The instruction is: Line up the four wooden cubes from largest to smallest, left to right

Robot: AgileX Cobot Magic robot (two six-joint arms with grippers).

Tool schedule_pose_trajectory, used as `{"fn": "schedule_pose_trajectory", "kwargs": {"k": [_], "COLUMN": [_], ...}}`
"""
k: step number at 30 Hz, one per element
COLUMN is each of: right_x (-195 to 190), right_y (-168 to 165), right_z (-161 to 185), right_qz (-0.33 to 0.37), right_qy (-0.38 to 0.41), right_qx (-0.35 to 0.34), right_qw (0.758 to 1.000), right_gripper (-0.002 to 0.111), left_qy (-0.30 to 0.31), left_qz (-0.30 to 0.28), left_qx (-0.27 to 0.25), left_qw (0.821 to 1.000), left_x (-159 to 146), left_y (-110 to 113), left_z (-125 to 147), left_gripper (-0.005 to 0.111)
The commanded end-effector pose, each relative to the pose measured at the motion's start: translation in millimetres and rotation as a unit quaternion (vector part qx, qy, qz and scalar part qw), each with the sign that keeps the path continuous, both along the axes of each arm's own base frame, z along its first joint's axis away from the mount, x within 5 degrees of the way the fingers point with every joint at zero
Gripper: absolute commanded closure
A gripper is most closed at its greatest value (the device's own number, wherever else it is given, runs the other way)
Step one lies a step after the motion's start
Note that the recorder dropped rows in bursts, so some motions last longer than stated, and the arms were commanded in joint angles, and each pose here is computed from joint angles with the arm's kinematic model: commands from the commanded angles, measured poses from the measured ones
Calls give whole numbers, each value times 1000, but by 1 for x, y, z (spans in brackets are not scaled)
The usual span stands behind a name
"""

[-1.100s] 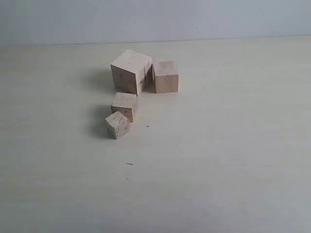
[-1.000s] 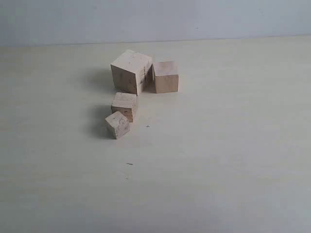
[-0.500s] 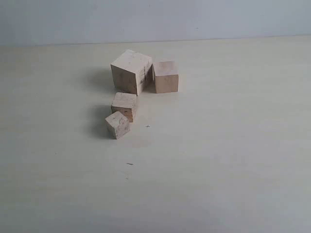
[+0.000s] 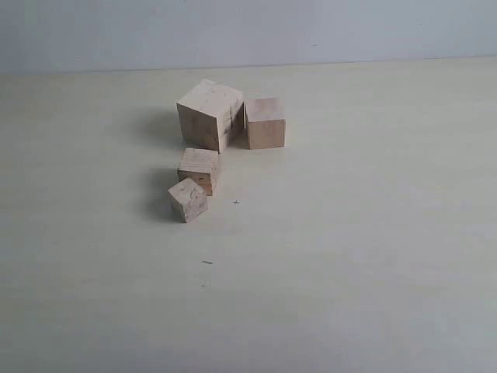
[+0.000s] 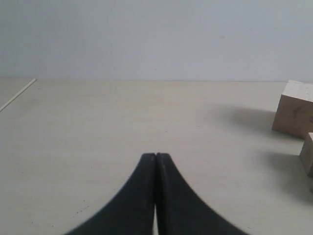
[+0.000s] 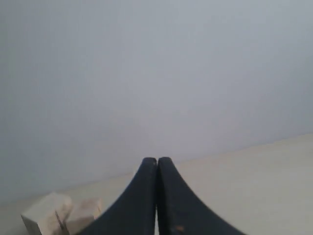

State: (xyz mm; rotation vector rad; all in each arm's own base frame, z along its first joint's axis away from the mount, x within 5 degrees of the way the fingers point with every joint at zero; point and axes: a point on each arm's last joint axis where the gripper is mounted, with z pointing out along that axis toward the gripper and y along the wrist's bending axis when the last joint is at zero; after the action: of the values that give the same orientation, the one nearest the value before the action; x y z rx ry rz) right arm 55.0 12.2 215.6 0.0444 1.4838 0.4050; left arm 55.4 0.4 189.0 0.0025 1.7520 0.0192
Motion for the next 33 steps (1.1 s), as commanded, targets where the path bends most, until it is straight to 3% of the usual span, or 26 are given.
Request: {"fn": "schedule_pose_trajectory", "kwargs": {"k": [1, 5, 9, 10, 11, 14, 17, 18, 21, 24, 28, 31, 33], "right_x": [-8, -16, 0, 10, 38, 103, 182, 195, 242, 284, 333, 339, 341], "right_y": [-8, -12, -7, -4, 5, 22, 54, 66, 142, 206, 258, 280, 293], "right_z": [30, 55, 92, 101, 110, 114, 89, 83, 51, 26, 14, 7, 1], "right_qz": [-15, -36, -39, -35, -24, -2, 39, 58, 165, 240, 351, 395, 392], "right_qy": [-158, -239, -195, -165, -84, 94, 260, 280, 319, 377, 448, 445, 430], "right_qx": [112, 83, 42, 31, 0, -45, -98, -116, -212, -282, -290, -286, -319], "right_qw": [981, 967, 979, 985, 996, 995, 960, 951, 909, 849, 769, 751, 748], "right_gripper": [108, 108, 108, 108, 108, 108, 108, 108, 108, 108, 108, 107, 99], "left_qy": [-3, -3, -3, -3, -3, -3, -3, -3, -3, -3, -3, -3, -3], "left_qz": [1, 1, 1, 1, 1, 1, 1, 1, 1, 1, 1, 1, 1], "left_qx": [-2, -2, -2, -2, -2, -2, -2, -2, -2, -2, -2, -2, -2], "left_qw": [1000, 1000, 1000, 1000, 1000, 1000, 1000, 1000, 1000, 1000, 1000, 1000, 1000], "left_x": [0, 0, 0, 0, 0, 0, 0, 0, 0, 0, 0, 0, 0], "left_y": [0, 0, 0, 0, 0, 0, 0, 0, 0, 0, 0, 0, 0], "left_z": [0, 0, 0, 0, 0, 0, 0, 0, 0, 0, 0, 0, 0], "left_gripper": [107, 107, 107, 107, 107, 107, 107, 107, 107, 107, 107, 107, 107]}}
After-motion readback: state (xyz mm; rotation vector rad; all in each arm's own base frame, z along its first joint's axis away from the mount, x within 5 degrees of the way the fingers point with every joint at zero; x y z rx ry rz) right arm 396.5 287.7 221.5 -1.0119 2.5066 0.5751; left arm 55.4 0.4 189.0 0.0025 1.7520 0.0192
